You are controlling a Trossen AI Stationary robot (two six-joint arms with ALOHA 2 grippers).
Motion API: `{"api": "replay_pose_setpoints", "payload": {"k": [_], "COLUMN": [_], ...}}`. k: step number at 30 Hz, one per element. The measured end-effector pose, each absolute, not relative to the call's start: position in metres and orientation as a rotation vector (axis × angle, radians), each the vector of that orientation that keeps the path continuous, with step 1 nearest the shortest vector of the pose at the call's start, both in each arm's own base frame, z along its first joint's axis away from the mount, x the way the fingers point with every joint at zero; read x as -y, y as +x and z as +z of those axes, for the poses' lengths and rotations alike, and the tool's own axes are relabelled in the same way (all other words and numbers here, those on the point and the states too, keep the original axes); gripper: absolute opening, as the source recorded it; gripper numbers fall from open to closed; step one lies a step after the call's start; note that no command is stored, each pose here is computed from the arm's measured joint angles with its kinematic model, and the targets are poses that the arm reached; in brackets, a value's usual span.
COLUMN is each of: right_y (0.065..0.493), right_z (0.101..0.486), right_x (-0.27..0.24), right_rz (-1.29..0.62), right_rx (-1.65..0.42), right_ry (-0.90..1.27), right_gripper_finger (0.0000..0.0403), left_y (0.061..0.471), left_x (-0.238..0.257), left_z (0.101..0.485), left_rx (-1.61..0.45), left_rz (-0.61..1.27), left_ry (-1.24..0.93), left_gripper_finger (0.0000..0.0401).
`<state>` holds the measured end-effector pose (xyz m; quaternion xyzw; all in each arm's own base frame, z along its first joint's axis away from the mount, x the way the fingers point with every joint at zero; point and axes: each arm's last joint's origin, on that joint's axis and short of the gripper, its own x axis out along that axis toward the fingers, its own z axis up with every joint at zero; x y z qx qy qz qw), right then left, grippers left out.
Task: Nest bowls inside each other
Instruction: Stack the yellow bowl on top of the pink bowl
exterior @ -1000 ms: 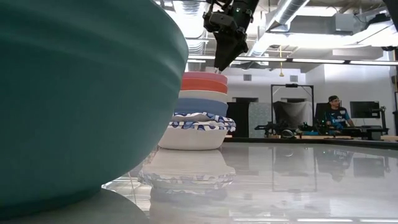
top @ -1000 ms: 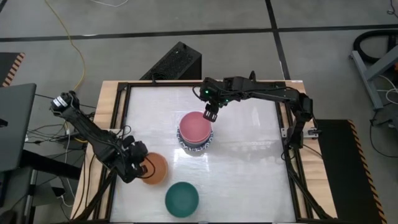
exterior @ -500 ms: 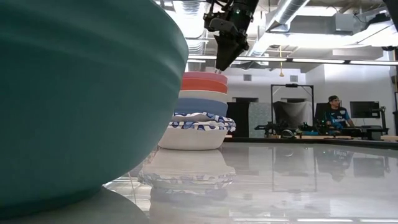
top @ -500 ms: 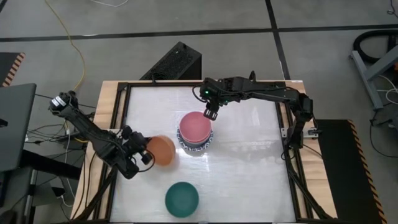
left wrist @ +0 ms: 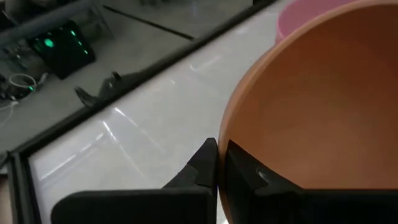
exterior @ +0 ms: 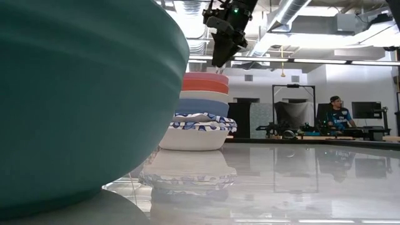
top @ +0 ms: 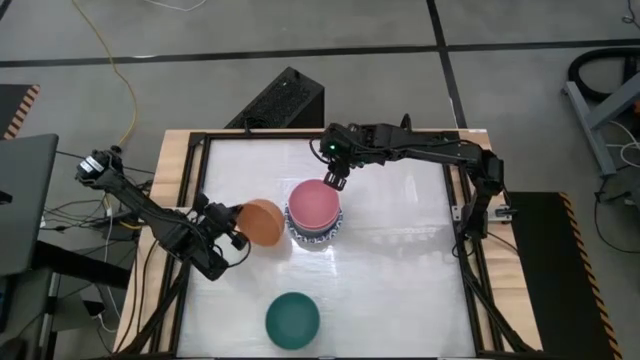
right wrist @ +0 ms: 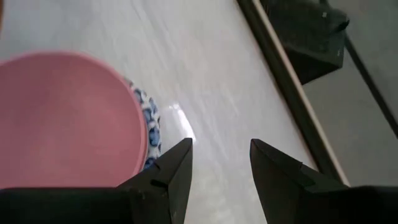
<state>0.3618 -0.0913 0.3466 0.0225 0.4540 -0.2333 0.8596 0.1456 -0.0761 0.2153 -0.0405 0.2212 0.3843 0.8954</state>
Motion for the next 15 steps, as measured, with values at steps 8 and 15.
{"api": "replay_pose_setpoints", "payload": {"k": [8,15], "right_y": [0.366,0.37], "right_z": [0.35,0.354], "right_x": [0.092,0.091], "right_rz": [-0.476,-0.476], "right_rx": [-0.898,-0.851], "right_ry": [0.014,0.01], "right_gripper_finger": [0.0179,0.0179], "left_y": [0.139,0.121], "left_x": [0.064,0.049], "left_z": [0.237,0.266], "left_rx": [-0.379,-0.209], "left_rz": [0.777,0.792], "left_ry": [-0.065,-0.072], "left_gripper_finger": [0.0,0.0]}}
